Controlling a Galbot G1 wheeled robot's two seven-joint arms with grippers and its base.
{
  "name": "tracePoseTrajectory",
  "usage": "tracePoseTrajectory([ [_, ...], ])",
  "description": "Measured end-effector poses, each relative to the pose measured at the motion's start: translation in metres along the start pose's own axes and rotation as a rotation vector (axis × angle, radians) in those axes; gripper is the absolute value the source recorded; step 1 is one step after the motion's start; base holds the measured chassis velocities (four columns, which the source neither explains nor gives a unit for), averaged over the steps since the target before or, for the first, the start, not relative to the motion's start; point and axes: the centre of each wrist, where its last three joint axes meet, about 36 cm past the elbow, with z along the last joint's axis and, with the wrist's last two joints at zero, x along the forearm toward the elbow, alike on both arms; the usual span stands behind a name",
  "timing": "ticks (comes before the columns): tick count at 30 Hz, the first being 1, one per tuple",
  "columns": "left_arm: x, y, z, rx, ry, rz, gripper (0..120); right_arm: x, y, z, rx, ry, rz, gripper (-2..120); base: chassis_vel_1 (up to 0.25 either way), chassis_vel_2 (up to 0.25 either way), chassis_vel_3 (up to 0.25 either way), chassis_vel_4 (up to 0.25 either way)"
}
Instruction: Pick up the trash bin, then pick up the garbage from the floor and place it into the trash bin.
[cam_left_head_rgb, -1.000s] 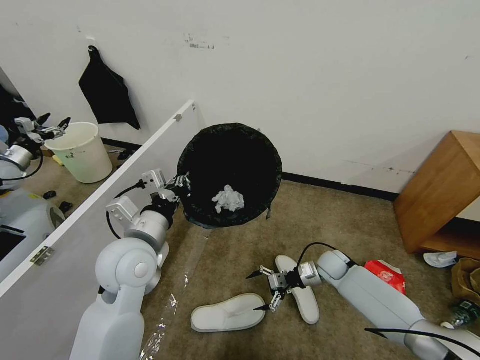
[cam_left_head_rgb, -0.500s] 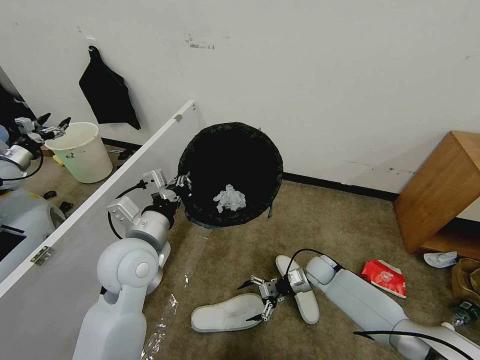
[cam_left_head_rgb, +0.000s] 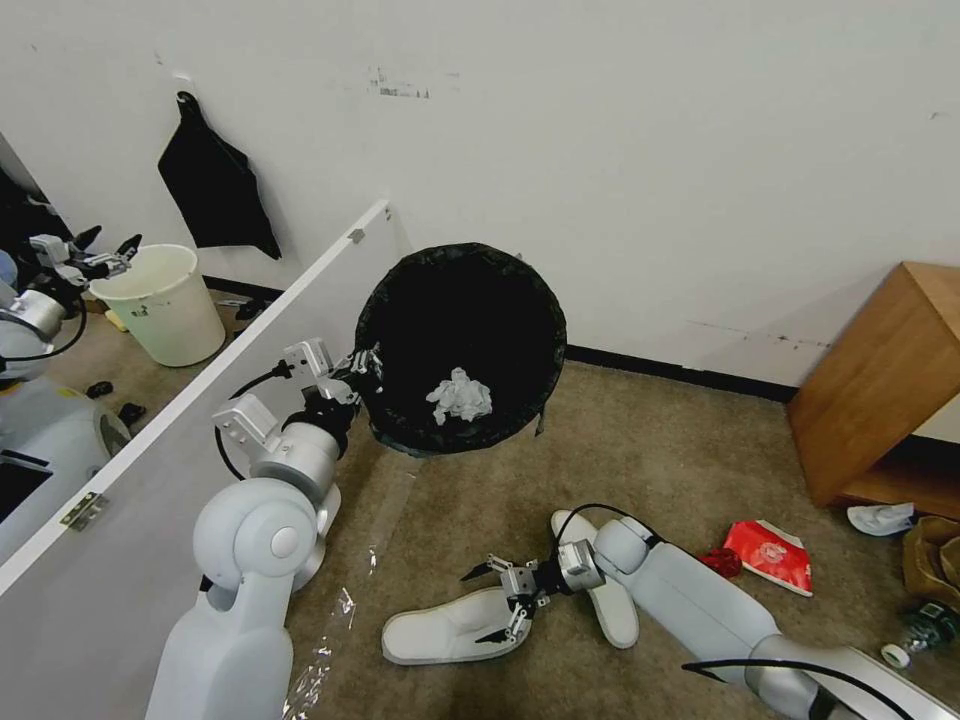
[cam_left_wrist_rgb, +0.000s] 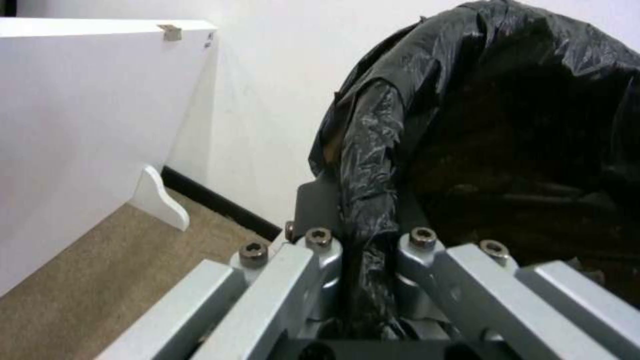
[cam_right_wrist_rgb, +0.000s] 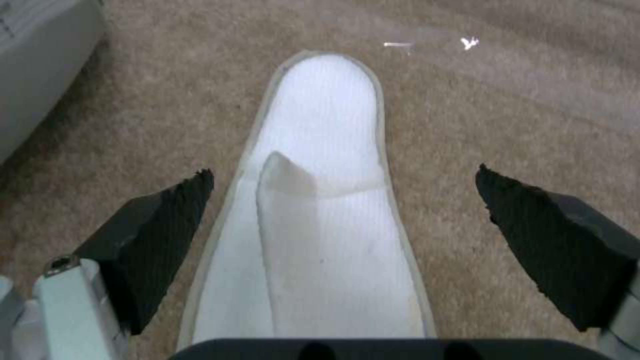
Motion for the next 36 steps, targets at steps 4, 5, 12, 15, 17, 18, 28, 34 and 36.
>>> tracePoseTrajectory([
  [4, 0.0, 0.0, 0.0, 0.0, -0.002, 0.0, 4, -0.002, 0.002, 0.001, -0.008, 0.017, 0.003, 100, 0.0, 0.0, 0.0, 0.0],
  [5, 0.001, 0.0, 0.0, 0.0, -0.003, 0.0, 4, -0.003, 0.002, 0.002, -0.009, 0.025, 0.0, 100, 0.0, 0.0, 0.0, 0.0],
  [12, 0.003, 0.002, -0.003, -0.003, -0.007, -0.005, 4, -0.006, 0.005, 0.004, -0.014, 0.04, -0.012, 100, 0.0, 0.0, 0.0, 0.0],
  [15, 0.004, 0.002, -0.003, -0.003, -0.009, -0.004, 4, -0.007, 0.007, 0.005, -0.016, 0.04, -0.014, 100, 0.0, 0.0, 0.0, 0.0],
  [17, 0.004, 0.002, -0.003, -0.002, -0.01, -0.003, 4, -0.009, 0.007, 0.005, -0.018, 0.039, -0.014, 100, 0.0, 0.0, 0.0, 0.0],
  [18, 0.004, 0.001, -0.004, -0.002, -0.01, -0.002, 4, -0.01, 0.007, 0.005, -0.02, 0.038, -0.014, 100, 0.0, 0.0, 0.0, 0.0],
  [28, 0.006, 0.001, -0.002, 0.003, -0.01, 0.001, 4, -0.018, 0.006, 0.008, -0.03, 0.05, -0.017, 100, 0.0, 0.0, 0.0, 0.0],
  [34, 0.007, 0.0, -0.002, 0.004, -0.012, 0.003, 4, -0.019, 0.009, 0.012, -0.043, 0.066, -0.019, 100, 0.0, 0.0, 0.0, 0.0],
  [36, 0.007, 0.0, -0.002, 0.004, -0.012, 0.003, 4, -0.019, 0.011, 0.014, -0.046, 0.072, -0.018, 98, 0.0, 0.0, 0.0, 0.0],
])
